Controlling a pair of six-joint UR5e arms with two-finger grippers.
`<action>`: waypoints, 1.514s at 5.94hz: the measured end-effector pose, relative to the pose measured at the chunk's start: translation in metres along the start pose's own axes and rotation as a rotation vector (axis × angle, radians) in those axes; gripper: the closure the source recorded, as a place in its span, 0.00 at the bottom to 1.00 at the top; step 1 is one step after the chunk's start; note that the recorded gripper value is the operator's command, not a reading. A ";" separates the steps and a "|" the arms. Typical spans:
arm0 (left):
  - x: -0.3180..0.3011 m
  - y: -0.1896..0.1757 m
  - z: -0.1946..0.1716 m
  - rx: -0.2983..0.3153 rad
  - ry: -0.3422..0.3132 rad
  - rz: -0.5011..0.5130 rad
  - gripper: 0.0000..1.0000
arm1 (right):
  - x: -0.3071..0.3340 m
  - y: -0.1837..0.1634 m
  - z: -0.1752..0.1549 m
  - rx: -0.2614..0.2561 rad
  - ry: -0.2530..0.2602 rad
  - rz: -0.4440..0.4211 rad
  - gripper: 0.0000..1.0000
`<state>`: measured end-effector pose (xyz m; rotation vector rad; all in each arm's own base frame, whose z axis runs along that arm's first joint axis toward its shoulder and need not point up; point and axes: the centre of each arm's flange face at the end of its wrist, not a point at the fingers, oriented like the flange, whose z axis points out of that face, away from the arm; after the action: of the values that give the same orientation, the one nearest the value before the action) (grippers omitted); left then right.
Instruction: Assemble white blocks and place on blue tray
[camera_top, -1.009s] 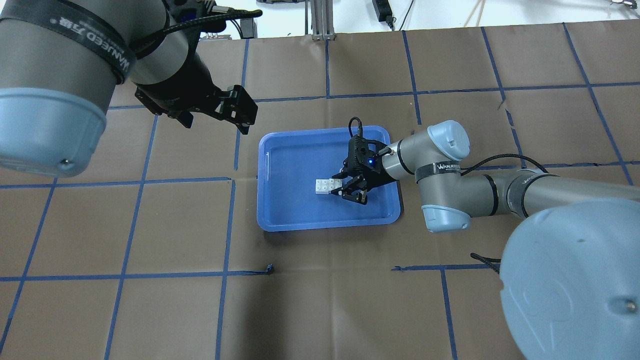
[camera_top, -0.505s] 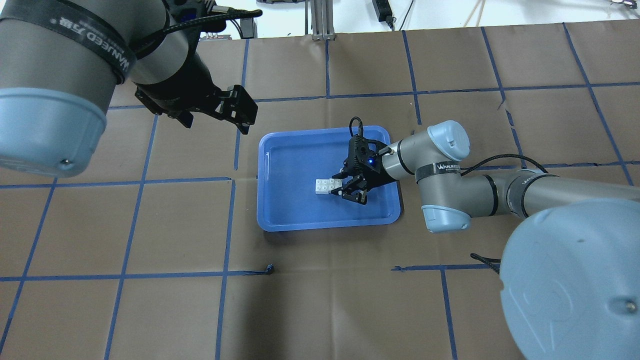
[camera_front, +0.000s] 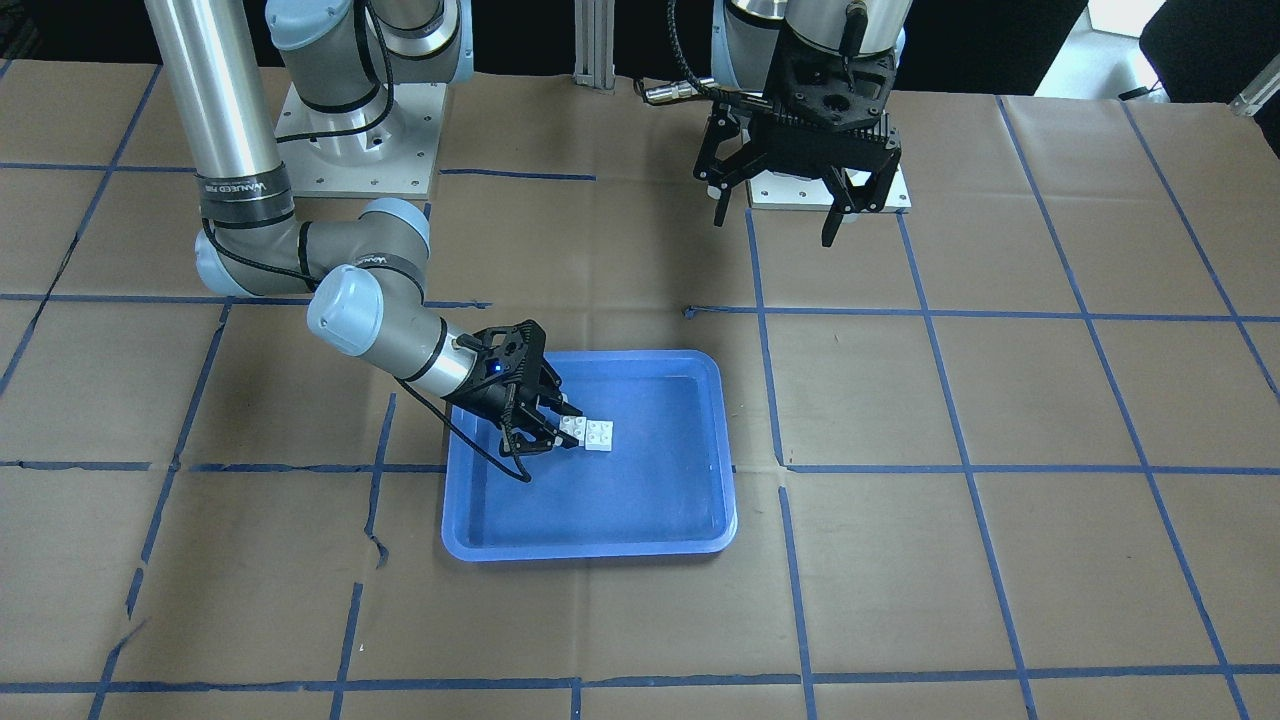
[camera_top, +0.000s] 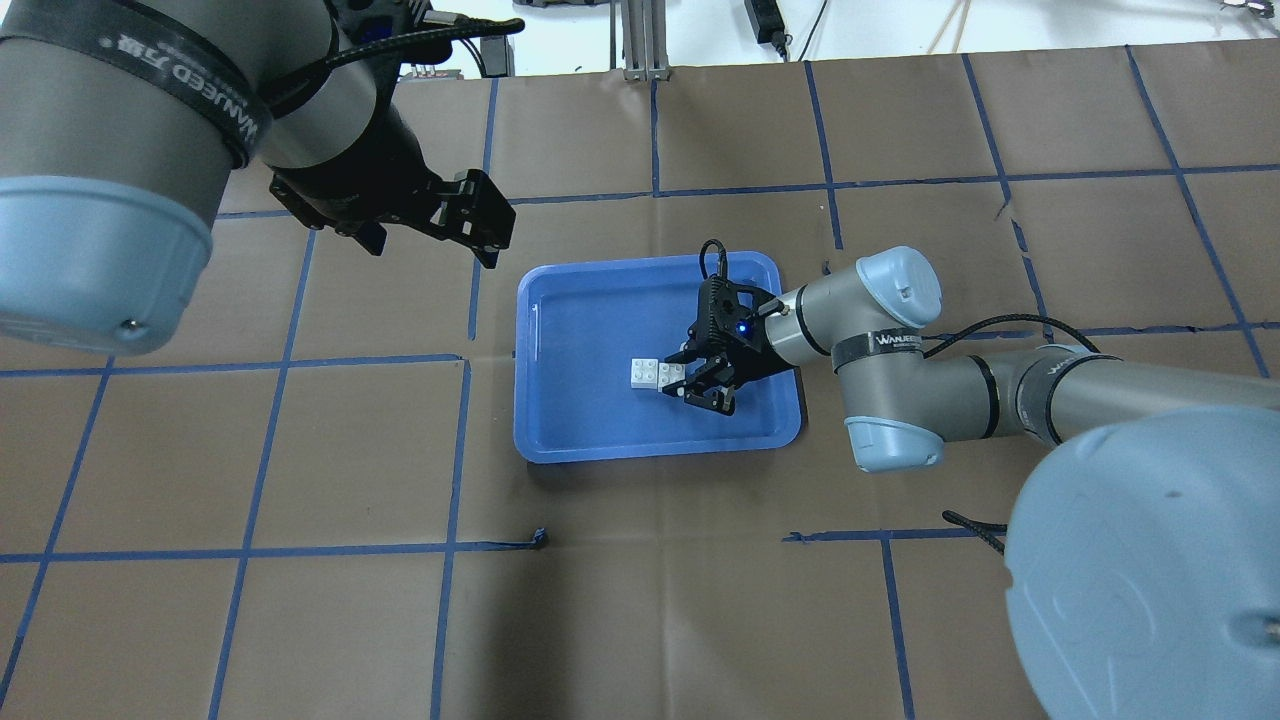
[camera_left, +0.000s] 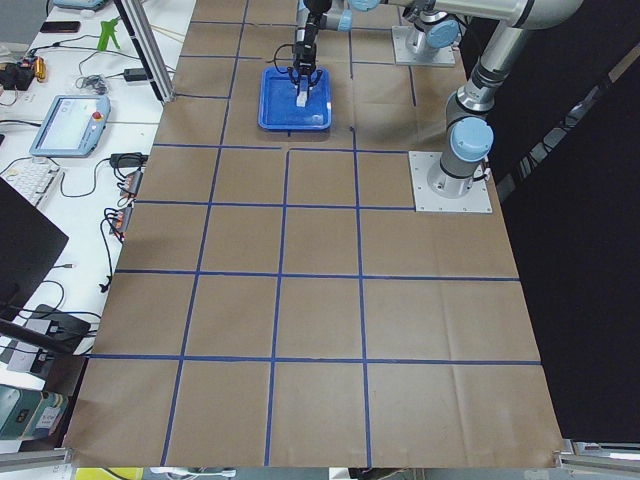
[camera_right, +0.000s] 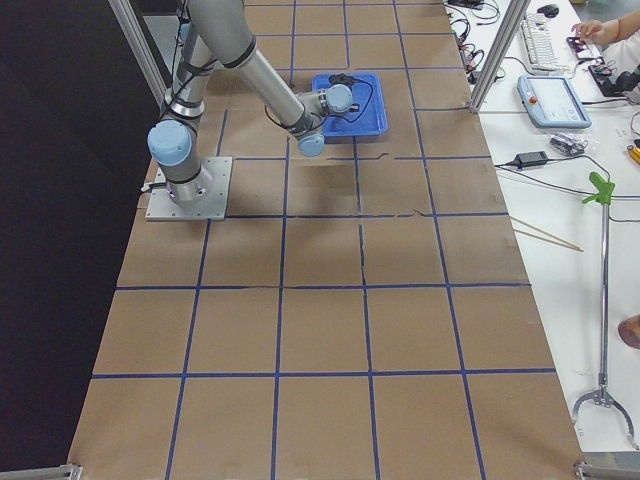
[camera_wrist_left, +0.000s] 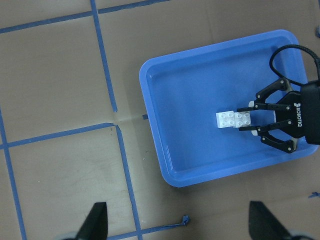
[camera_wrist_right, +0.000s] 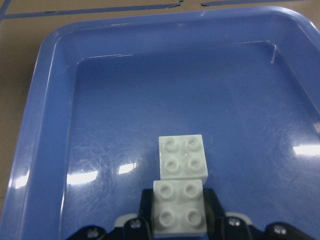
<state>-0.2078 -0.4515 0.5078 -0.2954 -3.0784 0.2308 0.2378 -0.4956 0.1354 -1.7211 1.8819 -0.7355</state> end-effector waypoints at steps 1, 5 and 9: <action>0.000 0.000 0.000 0.000 0.000 0.000 0.01 | 0.000 0.000 0.000 0.000 0.002 -0.002 0.66; -0.001 0.000 0.000 0.000 0.000 -0.001 0.01 | 0.003 -0.001 0.000 0.005 0.013 -0.011 0.48; -0.001 0.000 -0.001 0.001 0.001 -0.001 0.01 | 0.003 -0.001 0.000 0.007 0.015 -0.011 0.00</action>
<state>-0.2072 -0.4518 0.5084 -0.2931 -3.0770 0.2325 0.2383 -0.4991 0.1364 -1.7275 1.8793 -0.7594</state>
